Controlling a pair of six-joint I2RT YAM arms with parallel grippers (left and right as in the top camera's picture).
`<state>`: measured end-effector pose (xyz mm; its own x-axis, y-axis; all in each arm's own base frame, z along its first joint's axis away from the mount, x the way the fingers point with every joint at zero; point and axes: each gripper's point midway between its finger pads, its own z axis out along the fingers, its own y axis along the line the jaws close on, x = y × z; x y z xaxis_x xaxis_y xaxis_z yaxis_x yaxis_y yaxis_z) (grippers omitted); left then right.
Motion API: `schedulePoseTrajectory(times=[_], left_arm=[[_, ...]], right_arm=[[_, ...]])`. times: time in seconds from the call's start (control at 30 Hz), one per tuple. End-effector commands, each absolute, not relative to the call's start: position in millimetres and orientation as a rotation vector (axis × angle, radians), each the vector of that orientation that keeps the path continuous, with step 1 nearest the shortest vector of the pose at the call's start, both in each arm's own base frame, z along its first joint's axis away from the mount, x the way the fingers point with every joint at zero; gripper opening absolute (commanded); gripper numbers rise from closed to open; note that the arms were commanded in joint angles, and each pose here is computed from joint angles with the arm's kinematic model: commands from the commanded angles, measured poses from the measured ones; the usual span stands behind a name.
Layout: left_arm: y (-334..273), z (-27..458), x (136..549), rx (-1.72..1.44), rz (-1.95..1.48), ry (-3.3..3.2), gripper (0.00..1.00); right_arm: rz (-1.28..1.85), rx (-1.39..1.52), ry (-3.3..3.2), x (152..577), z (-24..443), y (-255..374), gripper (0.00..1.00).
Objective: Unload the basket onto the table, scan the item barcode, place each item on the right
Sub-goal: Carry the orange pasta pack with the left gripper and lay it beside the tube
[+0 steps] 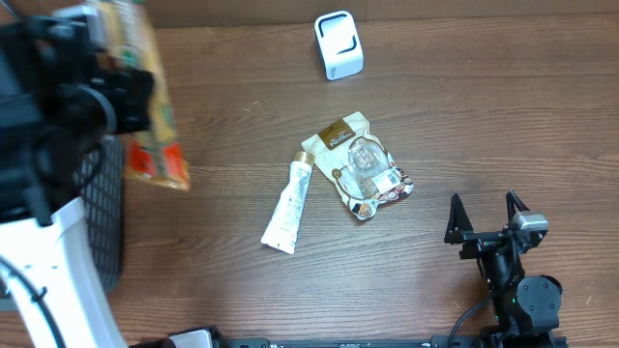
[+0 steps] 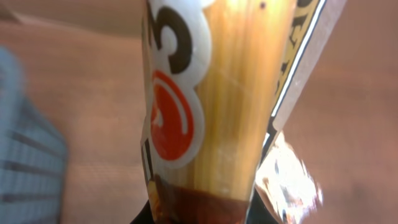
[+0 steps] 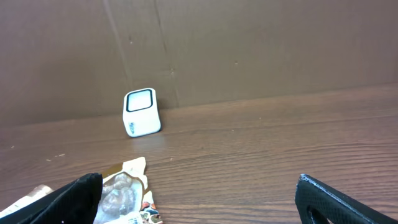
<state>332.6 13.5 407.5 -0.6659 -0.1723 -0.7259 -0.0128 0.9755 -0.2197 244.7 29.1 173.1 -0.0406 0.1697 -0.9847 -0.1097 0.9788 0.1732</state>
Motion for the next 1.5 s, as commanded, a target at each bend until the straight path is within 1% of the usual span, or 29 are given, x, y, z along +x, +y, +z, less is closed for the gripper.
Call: schedulePoseTrajectory(times=[0.0, 0.13, 0.17, 0.3, 0.43, 0.53, 0.67, 0.83, 0.93, 1.27, 1.3, 1.33, 1.37, 1.4, 1.43, 1.47], left_arm=[[-14, 361, 339, -0.071, -0.256, 2.448, 0.04], [-36, 284, 339, -0.01, -0.268, 2.667, 0.04], [-44, 248, 339, 0.018, -0.258, 2.736, 0.04], [-57, 181, 335, 0.044, -0.236, 2.819, 0.04], [-67, 125, 326, 0.032, -0.228, 2.862, 0.04], [-74, 98, 322, 0.049, -0.235, 2.862, 0.04], [-81, 72, 315, 0.059, -0.243, 2.861, 0.04], [-87, 51, 305, -0.031, -0.267, 2.871, 0.05], [-94, 44, 299, -0.091, -0.285, 2.885, 0.04], [-127, 43, 286, -0.033, -0.318, 2.902, 0.05], [-129, 43, 285, -0.023, -0.32, 2.901, 0.07], [-130, 43, 285, -0.015, -0.321, 2.901, 0.17], [-131, 43, 285, -0.013, -0.321, 2.9, 0.39], [-131, 43, 285, -0.013, -0.321, 2.9, 0.68], [-131, 43, 285, -0.013, -0.321, 2.9, 0.92], [-131, 43, 285, -0.013, -0.321, 2.9, 1.0]], right_arm=[[0.232, 0.039, 1.596, 245, 170, 31, 1.0], [0.232, 0.039, 1.596, 245, 170, 31, 1.0], [0.232, 0.038, 1.596, 245, 170, 31, 1.0], [0.232, 0.038, 1.596, 245, 170, 31, 1.0], [0.232, 0.038, 1.596, 245, 170, 31, 1.0], [0.232, 0.039, 1.596, 245, 170, 31, 1.0], [0.232, 0.039, 1.596, 245, 170, 31, 1.0], [0.232, 0.039, 1.596, 245, 170, 31, 1.0], [0.232, 0.039, 1.596, 245, 170, 31, 1.0], [0.232, 0.038, 1.596, 245, 170, 31, 1.0], [0.232, 0.039, 1.596, 245, 170, 31, 1.0], [0.232, 0.038, 1.596, 245, 170, 31, 1.0], [0.232, 0.038, 1.596, 245, 170, 31, 1.0], [0.232, 0.039, 1.596, 245, 170, 31, 1.0], [0.232, 0.038, 1.596, 245, 170, 31, 1.0], [0.232, 0.039, 1.596, 245, 170, 31, 1.0]])
